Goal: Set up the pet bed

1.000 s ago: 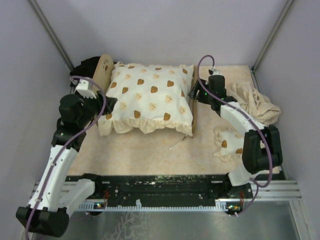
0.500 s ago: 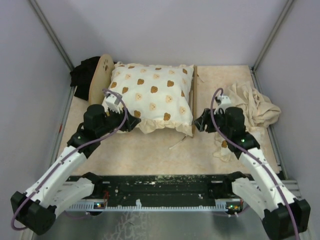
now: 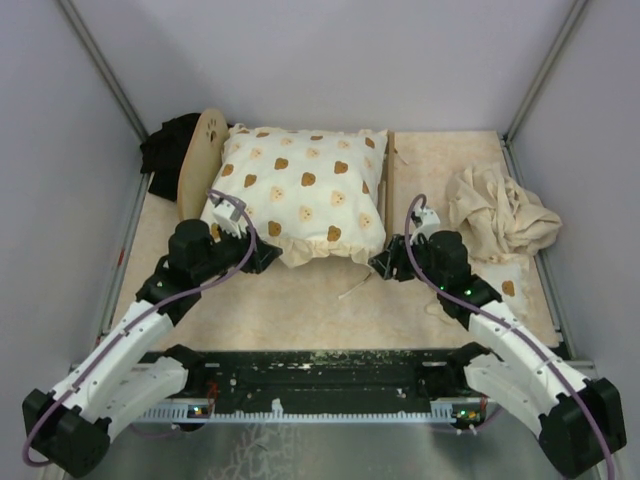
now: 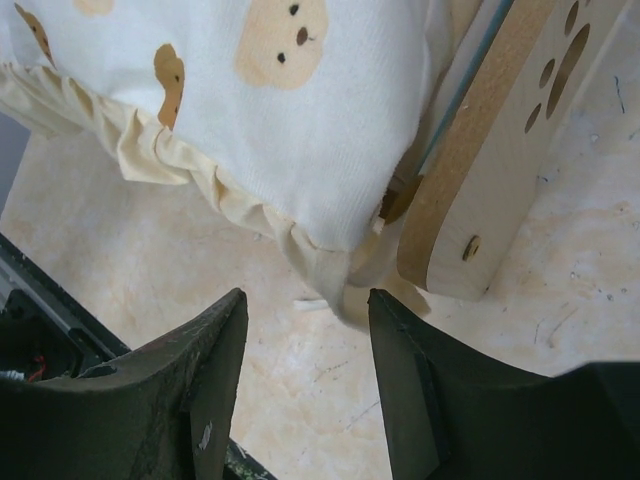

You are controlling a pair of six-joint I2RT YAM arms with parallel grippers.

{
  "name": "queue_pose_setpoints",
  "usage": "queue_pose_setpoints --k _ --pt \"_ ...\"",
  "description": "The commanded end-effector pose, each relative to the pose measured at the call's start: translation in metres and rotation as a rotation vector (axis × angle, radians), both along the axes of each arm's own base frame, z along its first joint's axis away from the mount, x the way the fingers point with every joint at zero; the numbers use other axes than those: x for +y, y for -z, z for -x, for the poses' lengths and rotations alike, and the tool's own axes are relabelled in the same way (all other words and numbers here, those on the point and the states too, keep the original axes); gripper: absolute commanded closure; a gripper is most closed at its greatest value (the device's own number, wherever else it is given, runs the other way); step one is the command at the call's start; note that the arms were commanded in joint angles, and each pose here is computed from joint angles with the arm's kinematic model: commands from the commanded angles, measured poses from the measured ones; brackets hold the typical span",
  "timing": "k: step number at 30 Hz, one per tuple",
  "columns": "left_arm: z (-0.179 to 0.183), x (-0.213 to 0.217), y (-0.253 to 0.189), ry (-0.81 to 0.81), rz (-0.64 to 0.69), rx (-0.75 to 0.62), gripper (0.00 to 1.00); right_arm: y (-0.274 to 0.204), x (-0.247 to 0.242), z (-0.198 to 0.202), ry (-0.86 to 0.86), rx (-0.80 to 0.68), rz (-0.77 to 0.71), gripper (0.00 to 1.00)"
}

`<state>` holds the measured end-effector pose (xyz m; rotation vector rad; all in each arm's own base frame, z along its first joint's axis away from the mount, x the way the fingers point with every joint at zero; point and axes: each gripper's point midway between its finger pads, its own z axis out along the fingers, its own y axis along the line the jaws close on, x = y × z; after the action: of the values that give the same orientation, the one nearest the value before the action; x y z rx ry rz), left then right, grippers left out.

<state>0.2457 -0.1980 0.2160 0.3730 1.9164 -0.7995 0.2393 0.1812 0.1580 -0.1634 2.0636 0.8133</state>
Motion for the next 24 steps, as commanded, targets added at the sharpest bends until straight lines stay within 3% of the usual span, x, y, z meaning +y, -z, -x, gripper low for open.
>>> queue_pose_setpoints --k 1,6,8,11,13,24 --pt "0.001 0.003 -0.012 0.012 -0.026 -0.057 0.44 -0.015 0.012 -0.011 -0.002 -0.087 -0.038 0.48" --pt "0.004 0.000 -0.020 0.031 -0.002 -0.077 0.46 -0.009 0.015 -0.012 -0.003 -0.074 -0.030 0.49" --pt "0.006 -0.006 -0.026 0.063 0.021 -0.099 0.48 -0.013 0.021 -0.012 -0.016 -0.052 -0.054 0.62" --pt "0.011 -0.014 -0.034 0.120 0.063 -0.133 0.45 -0.030 0.033 -0.010 -0.038 -0.011 -0.135 0.91" --pt "0.014 -0.020 -0.040 0.151 0.098 -0.146 0.47 -0.052 0.041 -0.011 -0.040 -0.010 -0.221 0.99" --pt "0.021 -0.051 -0.052 0.267 0.209 -0.202 0.47 -0.126 0.057 -0.029 0.046 0.038 -0.564 1.00"
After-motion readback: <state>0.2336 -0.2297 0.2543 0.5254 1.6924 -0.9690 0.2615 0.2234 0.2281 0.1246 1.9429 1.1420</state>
